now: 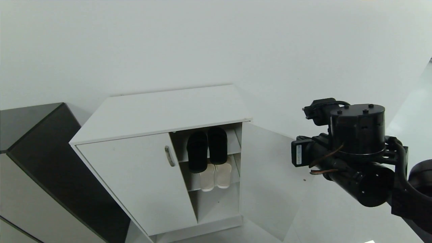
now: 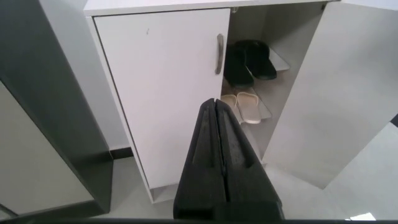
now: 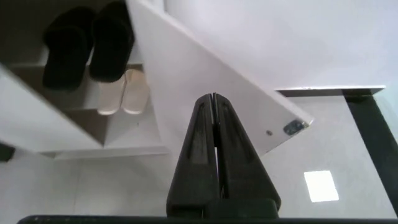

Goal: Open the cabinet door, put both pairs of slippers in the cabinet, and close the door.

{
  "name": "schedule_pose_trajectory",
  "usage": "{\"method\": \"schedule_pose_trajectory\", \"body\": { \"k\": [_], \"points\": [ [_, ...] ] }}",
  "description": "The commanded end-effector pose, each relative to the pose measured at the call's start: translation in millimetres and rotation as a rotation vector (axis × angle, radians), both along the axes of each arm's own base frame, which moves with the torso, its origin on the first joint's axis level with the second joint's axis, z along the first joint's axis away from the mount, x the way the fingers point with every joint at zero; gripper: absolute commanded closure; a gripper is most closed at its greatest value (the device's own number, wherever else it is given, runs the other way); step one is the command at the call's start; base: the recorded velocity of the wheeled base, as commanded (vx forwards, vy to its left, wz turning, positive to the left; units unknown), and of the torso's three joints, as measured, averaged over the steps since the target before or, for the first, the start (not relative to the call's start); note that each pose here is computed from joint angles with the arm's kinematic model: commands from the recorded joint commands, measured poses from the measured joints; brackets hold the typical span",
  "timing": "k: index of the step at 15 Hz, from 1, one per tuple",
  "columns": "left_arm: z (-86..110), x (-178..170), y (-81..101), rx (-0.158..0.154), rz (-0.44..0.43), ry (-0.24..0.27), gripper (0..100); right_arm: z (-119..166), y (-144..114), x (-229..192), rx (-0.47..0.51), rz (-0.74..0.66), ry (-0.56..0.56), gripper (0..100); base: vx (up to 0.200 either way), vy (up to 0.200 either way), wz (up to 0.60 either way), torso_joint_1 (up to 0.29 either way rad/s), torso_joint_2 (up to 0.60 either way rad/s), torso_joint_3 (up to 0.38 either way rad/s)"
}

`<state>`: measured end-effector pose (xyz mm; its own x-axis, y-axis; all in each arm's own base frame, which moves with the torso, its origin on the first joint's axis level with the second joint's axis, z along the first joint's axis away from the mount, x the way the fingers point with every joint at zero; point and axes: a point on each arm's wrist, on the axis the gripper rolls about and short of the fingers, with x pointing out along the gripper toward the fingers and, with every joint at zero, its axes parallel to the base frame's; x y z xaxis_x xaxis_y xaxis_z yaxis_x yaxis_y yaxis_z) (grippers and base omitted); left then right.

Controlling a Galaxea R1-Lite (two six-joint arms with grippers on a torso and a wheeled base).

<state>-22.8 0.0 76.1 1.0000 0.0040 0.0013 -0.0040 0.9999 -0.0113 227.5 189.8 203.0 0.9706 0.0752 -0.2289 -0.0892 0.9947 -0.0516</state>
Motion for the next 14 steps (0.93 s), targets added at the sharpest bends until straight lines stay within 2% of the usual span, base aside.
{"method": "schedule_pose_trajectory", "body": {
  "k": [1,3,10,12,14],
  "points": [
    [0.0,0,0.0,-0.001,0.001,0.0,100,-4,-4,13,-0.005,-0.04,0.009,100,-0.2,0.0,0.0,0.002,0.0,0.007],
    [0.0,0,0.0,-0.001,0.001,0.0,100,-5,-9,20,-0.005,-0.065,0.011,100,-0.2,0.0,0.0,0.012,0.0,0.002],
    [0.0,0,0.0,-0.001,0.001,0.0,100,-2,-22,58,0.039,-0.165,-0.013,100,0.0,0.0,0.0,0.0,0.0,0.0],
    [0.0,0,0.0,-0.001,0.001,0.0,100,-9,-25,81,0.07,-0.206,-0.005,100,0.0,0.0,0.0,0.0,0.0,0.0],
    [0.0,0,0.0,-0.001,0.001,0.0,100,-14,-27,87,0.071,-0.201,0.009,100,0.0,0.0,0.0,0.0,0.0,0.0]
  ]
}}
